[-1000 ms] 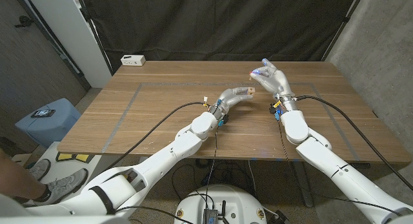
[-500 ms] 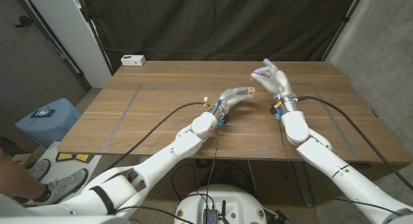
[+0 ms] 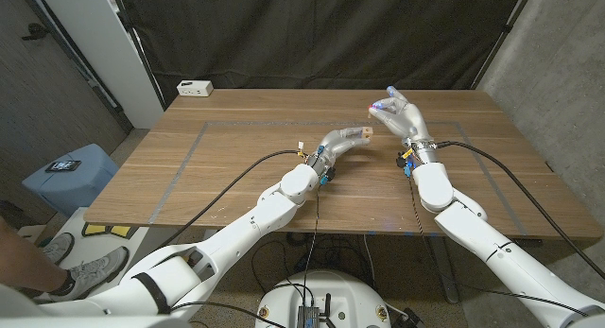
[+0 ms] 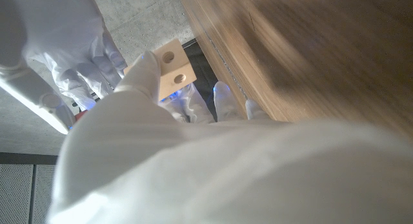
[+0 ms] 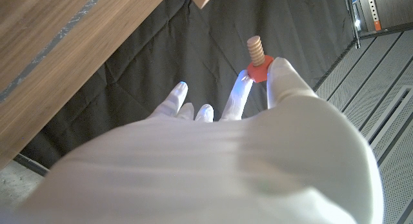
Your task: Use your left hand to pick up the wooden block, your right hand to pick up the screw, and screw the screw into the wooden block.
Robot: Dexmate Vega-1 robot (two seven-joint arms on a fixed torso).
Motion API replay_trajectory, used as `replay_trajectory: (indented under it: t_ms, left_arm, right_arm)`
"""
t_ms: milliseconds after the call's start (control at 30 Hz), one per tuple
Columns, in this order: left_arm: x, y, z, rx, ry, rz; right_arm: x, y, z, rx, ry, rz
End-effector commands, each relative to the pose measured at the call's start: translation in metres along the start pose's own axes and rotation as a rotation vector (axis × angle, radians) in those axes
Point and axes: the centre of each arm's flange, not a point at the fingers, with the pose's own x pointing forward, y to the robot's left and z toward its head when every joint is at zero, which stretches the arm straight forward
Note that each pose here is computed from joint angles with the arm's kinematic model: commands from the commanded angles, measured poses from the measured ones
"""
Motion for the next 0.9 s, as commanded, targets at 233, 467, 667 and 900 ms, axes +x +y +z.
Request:
replay_trajectory:
  t_ms: [233,467,667,900]
  left_arm:
    - [0.0010,-0.0002,-0.0017,-0.017,0.008,0.001]
    - [0.0015,-0.0001,-0.0025,-0.022,0.012,0.001]
    - [0.0017,-0.0001,-0.0027,-0.022,0.013,0.002]
    - [0.0018,-0.0006,-0.0029,-0.023,0.013,0.004]
  right_arm:
    - [0.0008,0.0017,-0.0023,0.008,0.007,0.006]
    - [0.0013,0.0037,-0.0029,0.010,0.007,0.008]
    - [0.0011,0.0053,-0.0026,0.014,0.008,0.009]
    - [0.0010,0.0053,-0.0017,0.015,0.008,0.008]
